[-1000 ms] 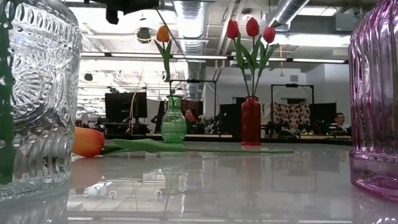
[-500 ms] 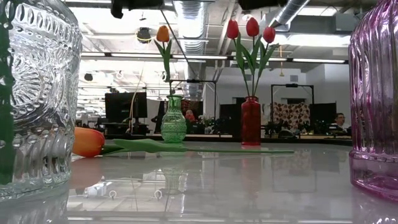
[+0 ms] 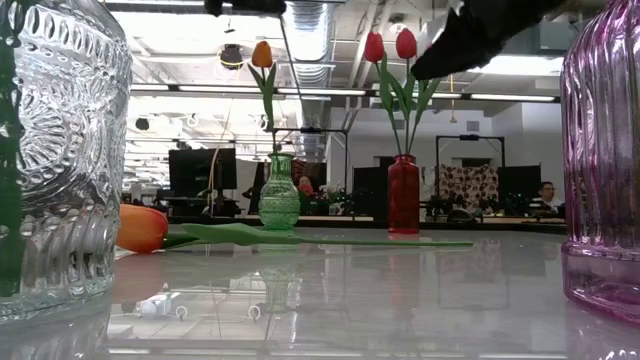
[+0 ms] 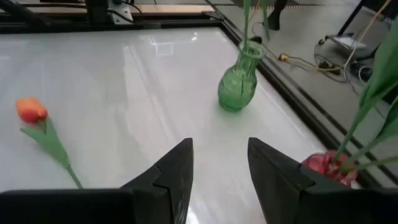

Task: Sort flowers into vase by color
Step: Put the orange flower into the green vase

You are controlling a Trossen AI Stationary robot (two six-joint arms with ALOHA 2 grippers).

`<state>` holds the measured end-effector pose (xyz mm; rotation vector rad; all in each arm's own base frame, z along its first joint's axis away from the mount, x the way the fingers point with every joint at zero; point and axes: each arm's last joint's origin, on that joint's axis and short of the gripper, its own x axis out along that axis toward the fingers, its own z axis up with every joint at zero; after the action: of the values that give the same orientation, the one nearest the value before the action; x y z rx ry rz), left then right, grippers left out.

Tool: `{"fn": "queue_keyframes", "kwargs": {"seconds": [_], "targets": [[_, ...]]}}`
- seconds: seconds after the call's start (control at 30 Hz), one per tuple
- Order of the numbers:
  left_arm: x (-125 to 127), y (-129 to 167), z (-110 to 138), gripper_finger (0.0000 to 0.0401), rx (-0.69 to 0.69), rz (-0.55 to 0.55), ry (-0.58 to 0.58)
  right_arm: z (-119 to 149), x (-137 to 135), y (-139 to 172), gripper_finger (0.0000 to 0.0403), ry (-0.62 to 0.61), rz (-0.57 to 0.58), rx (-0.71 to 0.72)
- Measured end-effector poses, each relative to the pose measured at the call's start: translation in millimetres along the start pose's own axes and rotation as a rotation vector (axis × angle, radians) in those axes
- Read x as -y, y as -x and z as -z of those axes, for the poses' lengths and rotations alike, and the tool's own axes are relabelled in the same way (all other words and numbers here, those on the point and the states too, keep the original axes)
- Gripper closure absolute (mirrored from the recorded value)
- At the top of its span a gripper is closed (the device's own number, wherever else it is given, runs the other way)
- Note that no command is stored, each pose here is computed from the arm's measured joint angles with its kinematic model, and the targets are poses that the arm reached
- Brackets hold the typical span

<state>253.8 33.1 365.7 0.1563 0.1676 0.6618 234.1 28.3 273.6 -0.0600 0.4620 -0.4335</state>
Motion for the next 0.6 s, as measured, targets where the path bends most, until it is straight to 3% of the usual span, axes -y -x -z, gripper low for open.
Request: {"fn": "queue_keyframes", "kwargs": {"seconds": [0.23, 0.6], "targets": [[-6.4, -17.6, -14.5, 0.0392, -0.094, -0.002, -0.002, 19.0, -1.0, -5.6, 0.0226, -0.041, 0.005, -0.028], [-25.2, -37.8, -9.6, 0.0392, -0.187, -0.008, 0.053, 35.1, -1.8, -8.9, 0.0226, -0.068, -0.018, -0.076]]}}
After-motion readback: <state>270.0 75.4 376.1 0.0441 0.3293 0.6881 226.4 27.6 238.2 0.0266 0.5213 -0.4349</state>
